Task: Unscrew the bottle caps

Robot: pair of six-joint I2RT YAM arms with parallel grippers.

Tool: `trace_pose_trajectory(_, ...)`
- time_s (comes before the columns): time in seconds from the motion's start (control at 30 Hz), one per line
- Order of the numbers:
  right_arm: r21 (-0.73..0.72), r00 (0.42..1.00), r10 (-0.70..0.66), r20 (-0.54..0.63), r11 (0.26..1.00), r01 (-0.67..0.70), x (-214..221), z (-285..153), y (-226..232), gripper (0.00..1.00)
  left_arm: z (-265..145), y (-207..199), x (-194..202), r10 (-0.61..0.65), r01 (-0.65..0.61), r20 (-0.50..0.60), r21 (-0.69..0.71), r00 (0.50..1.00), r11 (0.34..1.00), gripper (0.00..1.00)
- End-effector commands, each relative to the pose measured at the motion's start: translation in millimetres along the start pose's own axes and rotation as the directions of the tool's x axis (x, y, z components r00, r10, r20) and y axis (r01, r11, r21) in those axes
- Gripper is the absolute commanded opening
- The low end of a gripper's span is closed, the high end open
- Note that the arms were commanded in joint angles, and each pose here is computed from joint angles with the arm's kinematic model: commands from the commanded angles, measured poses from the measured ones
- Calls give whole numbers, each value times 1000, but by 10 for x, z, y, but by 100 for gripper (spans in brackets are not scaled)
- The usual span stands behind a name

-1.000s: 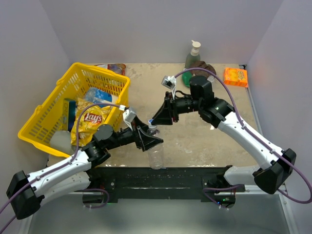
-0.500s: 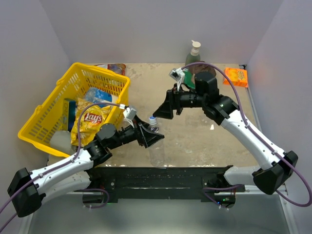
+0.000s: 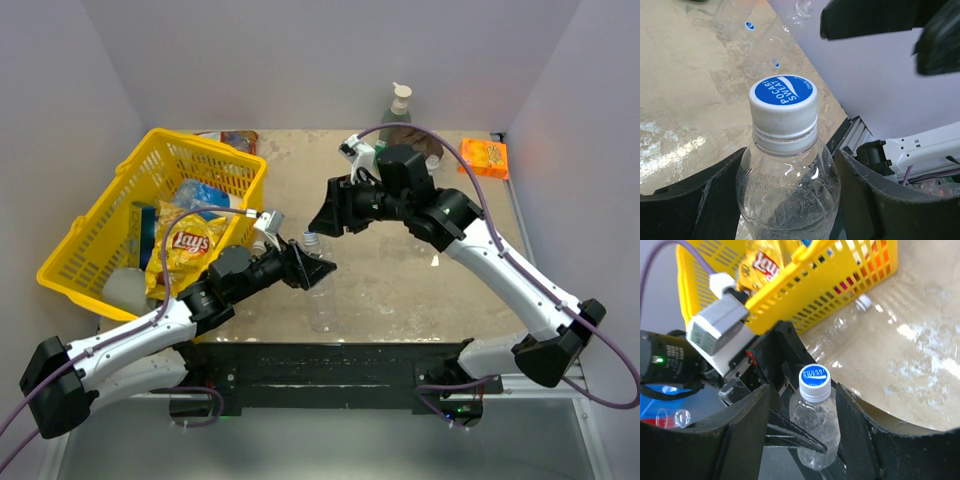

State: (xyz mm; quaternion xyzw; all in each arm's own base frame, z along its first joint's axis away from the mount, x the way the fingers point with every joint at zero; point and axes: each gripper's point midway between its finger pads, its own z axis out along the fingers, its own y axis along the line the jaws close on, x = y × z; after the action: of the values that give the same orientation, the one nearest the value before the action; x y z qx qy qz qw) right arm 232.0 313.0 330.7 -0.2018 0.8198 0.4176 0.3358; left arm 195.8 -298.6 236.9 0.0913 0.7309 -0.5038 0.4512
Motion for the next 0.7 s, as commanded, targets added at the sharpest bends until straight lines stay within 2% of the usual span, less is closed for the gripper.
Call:
trace_pose_trajectory(0.0, 25, 1000, 22, -6, 999, -22, 14, -10, 30, 57, 28, -127, -223, -15, 14, 63, 7, 998, 1000, 22)
trace_pose_trajectory(0.27, -4, 999, 26, -38, 1000, -26, 143, 130, 145, 56, 66, -135, -207, -9, 9, 46, 8, 999, 1000, 22)
trace_pose_trajectory(0.67, 69, 998, 16, -57, 998, -12, 209, 156, 59, 52, 64, -129, -225, -9, 9, 49, -1, 999, 1000, 21)
